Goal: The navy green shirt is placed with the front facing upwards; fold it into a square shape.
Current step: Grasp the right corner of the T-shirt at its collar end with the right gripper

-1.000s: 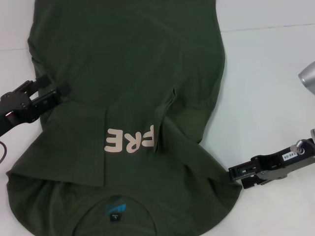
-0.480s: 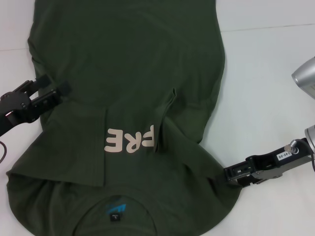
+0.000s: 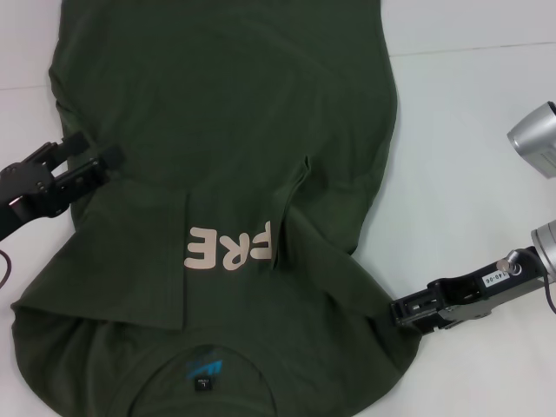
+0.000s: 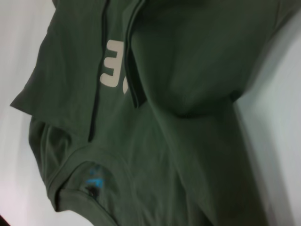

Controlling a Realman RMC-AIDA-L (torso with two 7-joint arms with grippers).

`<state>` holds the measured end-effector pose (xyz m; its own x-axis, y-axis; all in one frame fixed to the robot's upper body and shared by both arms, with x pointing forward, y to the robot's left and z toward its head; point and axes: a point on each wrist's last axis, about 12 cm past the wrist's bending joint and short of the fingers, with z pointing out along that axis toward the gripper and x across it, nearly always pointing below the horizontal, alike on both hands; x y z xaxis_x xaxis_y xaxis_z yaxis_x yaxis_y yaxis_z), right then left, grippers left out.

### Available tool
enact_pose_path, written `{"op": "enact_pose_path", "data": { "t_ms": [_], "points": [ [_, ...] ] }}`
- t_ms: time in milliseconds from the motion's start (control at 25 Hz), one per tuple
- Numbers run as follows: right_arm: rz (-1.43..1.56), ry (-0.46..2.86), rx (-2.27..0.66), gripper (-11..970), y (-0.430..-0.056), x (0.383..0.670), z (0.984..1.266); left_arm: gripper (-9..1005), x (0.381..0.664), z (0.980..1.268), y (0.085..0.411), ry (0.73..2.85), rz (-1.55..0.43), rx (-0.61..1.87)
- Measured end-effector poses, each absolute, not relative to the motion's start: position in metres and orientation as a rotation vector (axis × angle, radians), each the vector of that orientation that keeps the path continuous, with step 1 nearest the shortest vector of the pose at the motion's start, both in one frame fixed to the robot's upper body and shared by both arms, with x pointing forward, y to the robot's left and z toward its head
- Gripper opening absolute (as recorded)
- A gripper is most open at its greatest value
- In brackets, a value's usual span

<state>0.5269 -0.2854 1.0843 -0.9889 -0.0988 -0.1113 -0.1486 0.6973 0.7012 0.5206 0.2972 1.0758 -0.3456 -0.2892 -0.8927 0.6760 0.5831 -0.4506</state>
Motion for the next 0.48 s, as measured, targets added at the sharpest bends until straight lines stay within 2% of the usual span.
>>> {"op": "enact_pose_path", "data": {
  "t_ms": [480],
  "points": [
    [1.233,2.825,-0.165,895,-0.2925,0.5172,1.0762,903,0.5204,1.0753,0.2969,1.644,-1.029,0.326]
  ]
}}
